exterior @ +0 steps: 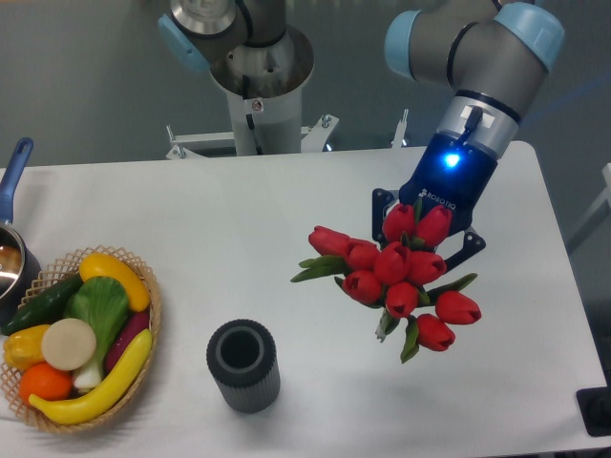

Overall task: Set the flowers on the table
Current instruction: 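Lower the held tulip bouquet toward the table surface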

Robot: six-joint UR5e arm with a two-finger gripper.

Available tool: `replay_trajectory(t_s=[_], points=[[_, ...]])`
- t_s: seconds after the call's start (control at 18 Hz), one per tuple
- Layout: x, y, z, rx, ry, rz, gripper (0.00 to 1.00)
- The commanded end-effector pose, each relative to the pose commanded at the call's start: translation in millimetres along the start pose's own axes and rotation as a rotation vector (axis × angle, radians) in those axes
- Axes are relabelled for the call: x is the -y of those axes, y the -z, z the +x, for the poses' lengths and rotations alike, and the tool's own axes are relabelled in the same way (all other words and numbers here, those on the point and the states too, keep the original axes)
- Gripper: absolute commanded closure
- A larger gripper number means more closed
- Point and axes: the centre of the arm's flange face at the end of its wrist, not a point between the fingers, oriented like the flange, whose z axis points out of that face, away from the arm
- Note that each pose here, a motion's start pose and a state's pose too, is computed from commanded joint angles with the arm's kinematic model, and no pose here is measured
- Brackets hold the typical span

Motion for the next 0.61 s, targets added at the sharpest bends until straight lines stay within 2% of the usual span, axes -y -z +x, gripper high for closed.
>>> replay_trajectory(t_s=[0.17, 0.33, 0.56, 0.61], points=[[-7.1, -4.7, 4.8, 0.012, -0.01, -0.076, 0.65], [-15.7, -11.2, 10.8, 0.023, -0.1, -0.205, 0.65], [-35.2, -18.7, 16.7, 0.01, -0.154, -0.317, 0.65], [-41.3, -21.3, 20.7, 0.005, -0.193, -0.379, 0.65]])
